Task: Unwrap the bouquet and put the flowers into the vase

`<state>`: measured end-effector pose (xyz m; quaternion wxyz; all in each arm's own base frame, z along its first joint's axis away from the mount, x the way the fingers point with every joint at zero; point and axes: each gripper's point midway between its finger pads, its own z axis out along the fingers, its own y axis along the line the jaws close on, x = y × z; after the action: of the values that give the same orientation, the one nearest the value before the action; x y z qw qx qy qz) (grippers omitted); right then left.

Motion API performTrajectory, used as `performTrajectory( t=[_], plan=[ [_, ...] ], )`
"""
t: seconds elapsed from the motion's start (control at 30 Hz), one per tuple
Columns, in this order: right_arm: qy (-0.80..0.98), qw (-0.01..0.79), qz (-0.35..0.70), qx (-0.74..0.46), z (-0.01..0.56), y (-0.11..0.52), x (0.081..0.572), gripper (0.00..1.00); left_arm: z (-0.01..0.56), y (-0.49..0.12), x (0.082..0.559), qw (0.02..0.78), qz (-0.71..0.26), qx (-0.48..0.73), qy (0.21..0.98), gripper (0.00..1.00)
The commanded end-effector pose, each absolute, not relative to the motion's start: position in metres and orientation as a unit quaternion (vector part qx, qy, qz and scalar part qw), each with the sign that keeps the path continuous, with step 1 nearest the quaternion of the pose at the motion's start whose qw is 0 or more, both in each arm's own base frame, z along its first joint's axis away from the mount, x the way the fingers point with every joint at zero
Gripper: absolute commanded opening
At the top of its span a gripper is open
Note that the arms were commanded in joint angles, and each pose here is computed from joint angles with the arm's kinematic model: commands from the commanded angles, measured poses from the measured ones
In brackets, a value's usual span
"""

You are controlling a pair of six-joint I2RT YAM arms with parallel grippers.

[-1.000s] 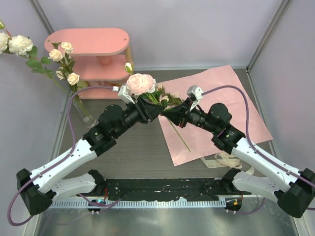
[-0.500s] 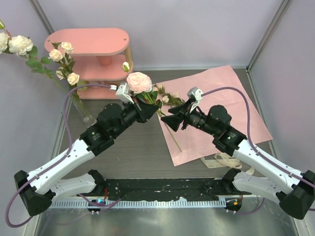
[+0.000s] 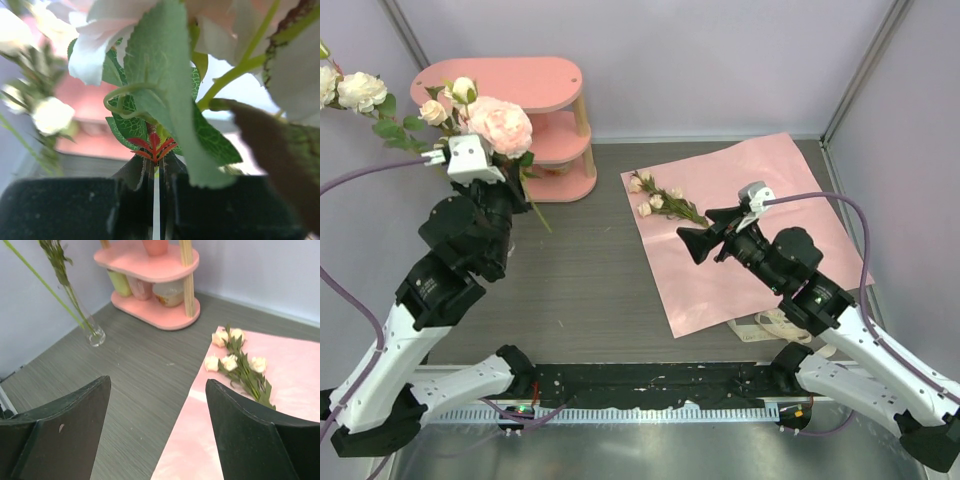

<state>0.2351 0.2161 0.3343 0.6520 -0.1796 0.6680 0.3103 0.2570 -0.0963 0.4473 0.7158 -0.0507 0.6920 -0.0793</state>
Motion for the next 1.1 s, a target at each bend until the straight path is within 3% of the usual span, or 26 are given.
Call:
performTrajectory(
  t=[0.0,0.3,1.07],
  plan=[
    [0.678,0.649,0.299,-0.175,0.334,0.216,0.241,0.82,0.491,-0.053,0.272,0.737,0.077,-0.069,0.668,0.00],
    [0.679,0.647,0.303,-0.170,0.333,0.217,0.241,0.82,0.553,0.016,0.274,0.773,0.144,-0.171,0.594,0.00],
    [0.690,0.641,0.288,-0.176,0.324,0.218,0.247,0.82,0.531,0.077,0.293,0.762,0.166,-0.279,0.560,0.00]
  ],
)
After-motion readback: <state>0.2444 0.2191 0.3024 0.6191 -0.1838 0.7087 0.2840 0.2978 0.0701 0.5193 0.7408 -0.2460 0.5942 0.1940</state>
